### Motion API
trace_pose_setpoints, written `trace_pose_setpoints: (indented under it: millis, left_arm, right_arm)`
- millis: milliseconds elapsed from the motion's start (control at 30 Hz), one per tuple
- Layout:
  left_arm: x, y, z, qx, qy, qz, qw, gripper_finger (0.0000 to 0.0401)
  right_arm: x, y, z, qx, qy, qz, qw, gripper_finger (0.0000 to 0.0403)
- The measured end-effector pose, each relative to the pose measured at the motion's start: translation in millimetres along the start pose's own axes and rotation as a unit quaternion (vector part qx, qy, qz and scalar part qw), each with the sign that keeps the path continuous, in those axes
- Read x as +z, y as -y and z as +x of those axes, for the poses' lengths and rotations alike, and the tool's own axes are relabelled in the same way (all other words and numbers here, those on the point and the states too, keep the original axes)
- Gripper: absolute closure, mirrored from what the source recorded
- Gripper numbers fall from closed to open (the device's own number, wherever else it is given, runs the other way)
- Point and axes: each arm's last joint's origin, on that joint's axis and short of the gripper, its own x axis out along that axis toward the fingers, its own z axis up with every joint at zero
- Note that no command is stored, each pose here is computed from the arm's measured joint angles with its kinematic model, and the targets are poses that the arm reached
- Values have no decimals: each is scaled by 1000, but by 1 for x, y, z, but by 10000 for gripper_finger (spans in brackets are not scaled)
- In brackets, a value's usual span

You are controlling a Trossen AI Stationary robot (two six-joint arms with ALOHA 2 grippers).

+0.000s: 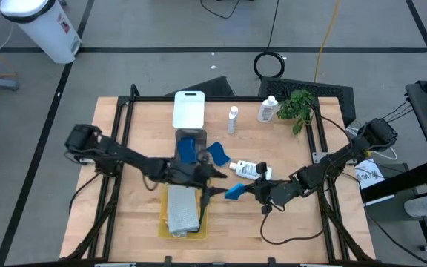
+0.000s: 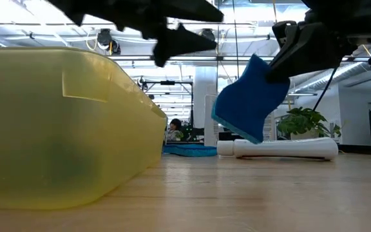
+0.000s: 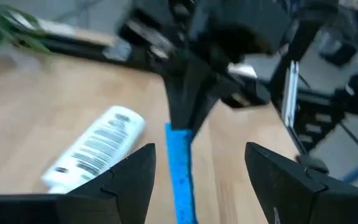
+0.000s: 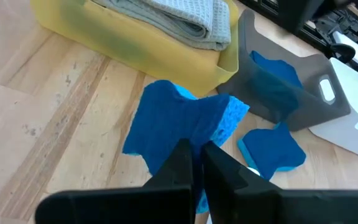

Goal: Pick & Place Kitchen Items
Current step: Put the blue sponge into the black bin

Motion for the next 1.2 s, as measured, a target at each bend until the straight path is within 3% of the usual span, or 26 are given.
trace_pose_setpoints:
  millis: [100, 367, 833, 1000, 1200]
  left_arm:
    - [2, 1, 20, -15, -33, 7, 999, 148]
    - [-3, -10, 54, 20, -68, 17, 997, 148]
    - [-12, -19, 64, 22, -76, 14, 997, 153]
    - [-11, -22, 64, 22, -76, 8, 997, 199]
    - [-9, -24, 65, -7, -75, 0, 997, 301]
  right_arm:
    - [0, 0, 0, 0, -1, 0, 1000, 403]
    - [0, 0, 0, 0, 0, 2, 1000, 403]
    - [1, 0, 0, 0, 3, 4, 1000, 403]
    - [1, 0, 0, -2, 4, 4, 1000, 403]
    - [1, 0, 0, -2, 4, 7, 1000, 403]
